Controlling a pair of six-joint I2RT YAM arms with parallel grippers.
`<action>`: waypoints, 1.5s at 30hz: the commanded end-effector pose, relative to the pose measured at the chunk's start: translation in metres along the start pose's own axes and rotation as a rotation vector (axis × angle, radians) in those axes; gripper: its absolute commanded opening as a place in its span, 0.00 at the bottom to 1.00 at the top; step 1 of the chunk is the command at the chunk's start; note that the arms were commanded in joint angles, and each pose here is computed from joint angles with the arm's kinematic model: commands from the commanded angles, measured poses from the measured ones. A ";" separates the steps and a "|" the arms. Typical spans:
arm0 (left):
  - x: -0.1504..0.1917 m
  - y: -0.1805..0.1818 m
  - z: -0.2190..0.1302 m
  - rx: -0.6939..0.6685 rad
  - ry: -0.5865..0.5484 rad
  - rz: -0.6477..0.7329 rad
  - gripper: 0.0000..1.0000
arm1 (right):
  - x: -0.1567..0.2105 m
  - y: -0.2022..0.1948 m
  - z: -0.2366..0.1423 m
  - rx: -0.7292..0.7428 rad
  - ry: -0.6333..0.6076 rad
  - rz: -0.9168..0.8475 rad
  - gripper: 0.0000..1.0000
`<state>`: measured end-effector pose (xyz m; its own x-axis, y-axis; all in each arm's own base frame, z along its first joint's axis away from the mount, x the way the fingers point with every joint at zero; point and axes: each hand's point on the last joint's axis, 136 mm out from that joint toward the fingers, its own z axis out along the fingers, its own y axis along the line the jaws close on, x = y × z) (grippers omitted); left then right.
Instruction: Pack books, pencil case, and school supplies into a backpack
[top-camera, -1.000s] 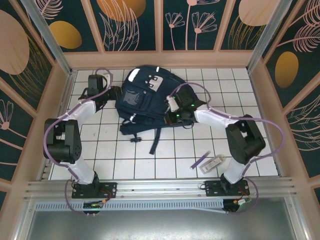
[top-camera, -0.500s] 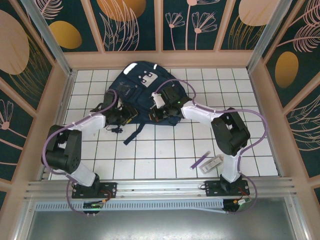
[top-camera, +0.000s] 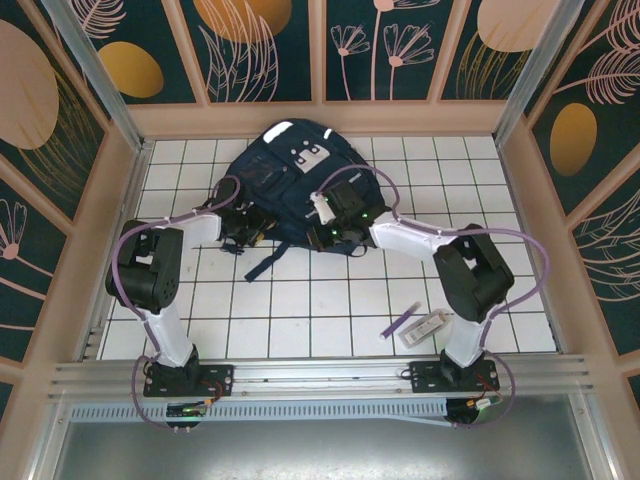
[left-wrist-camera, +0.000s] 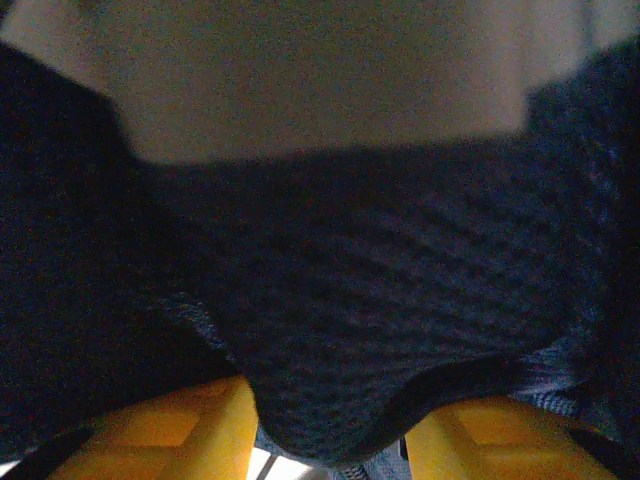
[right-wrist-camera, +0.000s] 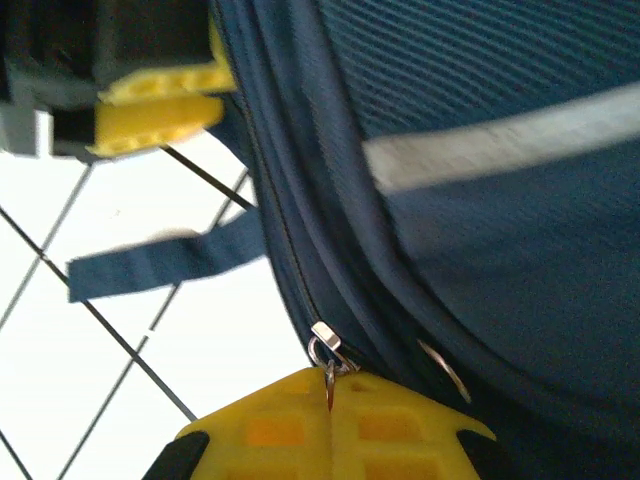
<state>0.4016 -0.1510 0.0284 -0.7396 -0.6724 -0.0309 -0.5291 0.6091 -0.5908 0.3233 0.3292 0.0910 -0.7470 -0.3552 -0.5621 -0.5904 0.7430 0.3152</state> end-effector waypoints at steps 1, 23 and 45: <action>-0.043 0.074 0.001 -0.203 -0.151 -0.149 0.42 | 0.047 -0.053 -0.024 0.202 0.119 0.084 0.00; -0.133 0.032 -0.013 -0.085 -0.022 0.066 0.40 | -0.004 -0.011 -0.034 0.001 0.018 -0.069 0.00; 0.001 -0.028 -0.076 0.077 0.068 0.030 0.46 | -0.040 0.094 0.034 -0.230 0.024 -0.202 0.00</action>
<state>0.3903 -0.1019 0.1260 -0.7630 -0.6323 -0.1342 -0.4440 0.6636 -0.6021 0.3218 0.4225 0.1178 -0.6267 -0.4830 -0.6115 -0.7583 0.5590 0.3356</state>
